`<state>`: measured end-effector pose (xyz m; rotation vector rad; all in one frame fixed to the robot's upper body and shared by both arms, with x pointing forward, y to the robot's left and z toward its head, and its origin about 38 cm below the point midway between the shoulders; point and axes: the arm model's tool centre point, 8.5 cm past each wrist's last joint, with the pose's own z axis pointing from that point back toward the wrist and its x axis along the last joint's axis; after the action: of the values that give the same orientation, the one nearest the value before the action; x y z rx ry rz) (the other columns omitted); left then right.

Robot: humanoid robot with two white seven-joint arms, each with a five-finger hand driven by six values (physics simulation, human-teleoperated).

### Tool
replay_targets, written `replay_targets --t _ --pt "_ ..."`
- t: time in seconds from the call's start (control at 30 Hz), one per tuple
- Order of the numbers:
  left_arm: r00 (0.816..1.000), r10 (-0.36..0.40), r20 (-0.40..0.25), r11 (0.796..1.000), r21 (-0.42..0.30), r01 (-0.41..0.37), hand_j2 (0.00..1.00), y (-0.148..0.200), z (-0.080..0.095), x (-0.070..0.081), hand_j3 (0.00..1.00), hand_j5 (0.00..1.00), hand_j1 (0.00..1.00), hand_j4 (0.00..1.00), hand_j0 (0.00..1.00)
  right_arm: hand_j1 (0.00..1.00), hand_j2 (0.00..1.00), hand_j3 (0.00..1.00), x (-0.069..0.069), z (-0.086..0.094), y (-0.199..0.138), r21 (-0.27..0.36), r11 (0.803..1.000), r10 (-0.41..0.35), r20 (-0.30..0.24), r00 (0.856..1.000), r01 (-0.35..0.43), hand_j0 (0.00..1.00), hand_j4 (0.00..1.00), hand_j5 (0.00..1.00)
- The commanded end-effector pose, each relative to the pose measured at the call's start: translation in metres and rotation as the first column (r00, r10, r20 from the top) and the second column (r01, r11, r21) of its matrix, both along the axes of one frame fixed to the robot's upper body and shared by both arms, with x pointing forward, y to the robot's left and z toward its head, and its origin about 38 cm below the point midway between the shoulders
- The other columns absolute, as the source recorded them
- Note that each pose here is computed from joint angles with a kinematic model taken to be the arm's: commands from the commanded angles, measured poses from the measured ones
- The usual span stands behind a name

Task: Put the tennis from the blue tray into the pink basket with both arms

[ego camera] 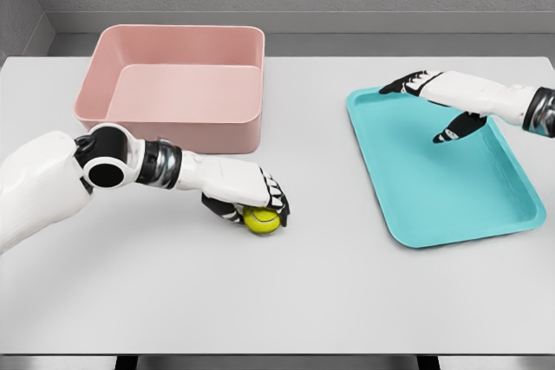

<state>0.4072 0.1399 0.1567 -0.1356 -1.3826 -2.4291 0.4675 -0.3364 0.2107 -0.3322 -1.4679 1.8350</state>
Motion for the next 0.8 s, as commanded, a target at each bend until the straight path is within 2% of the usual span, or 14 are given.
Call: replay_targets --t 0.0,0.3,0.43,0.77 --pt "1.0 0.001 0.0 1.0 0.003 -0.001 0.63 0.001 0.0 0.0 0.63 0.63 0.63 0.63 0.63 1.0 1.0 1.0 0.0 0.001 0.0 0.007 1.0 -0.003 0.0 1.0 0.003 1.0 1.0 1.0" --pt "1.0 -0.002 0.0 1.0 0.0 0.002 0.61 0.0 0.001 0.0 0.61 0.61 0.61 0.61 0.61 1.0 1.0 1.0 0.0 0.001 0.0 0.006 1.0 -0.002 0.001 1.0 0.002 1.0 1.0 1.0" --pt "1.0 0.012 0.026 0.999 -0.044 -0.011 0.61 0.004 0.017 0.005 0.61 0.61 0.61 0.61 0.61 1.0 1.0 1.0 0.0 0.002 0.0 0.008 1.0 -0.001 0.004 1.0 0.001 1.0 1.0 1.0" --pt "0.998 0.039 0.045 0.997 -0.065 -0.036 0.61 0.014 0.03 0.011 0.61 0.61 0.61 0.61 0.61 1.0 1.0 1.0 0.0 0.002 0.0 0.008 1.0 -0.001 0.004 1.0 0.001 1.0 1.0 1.0"
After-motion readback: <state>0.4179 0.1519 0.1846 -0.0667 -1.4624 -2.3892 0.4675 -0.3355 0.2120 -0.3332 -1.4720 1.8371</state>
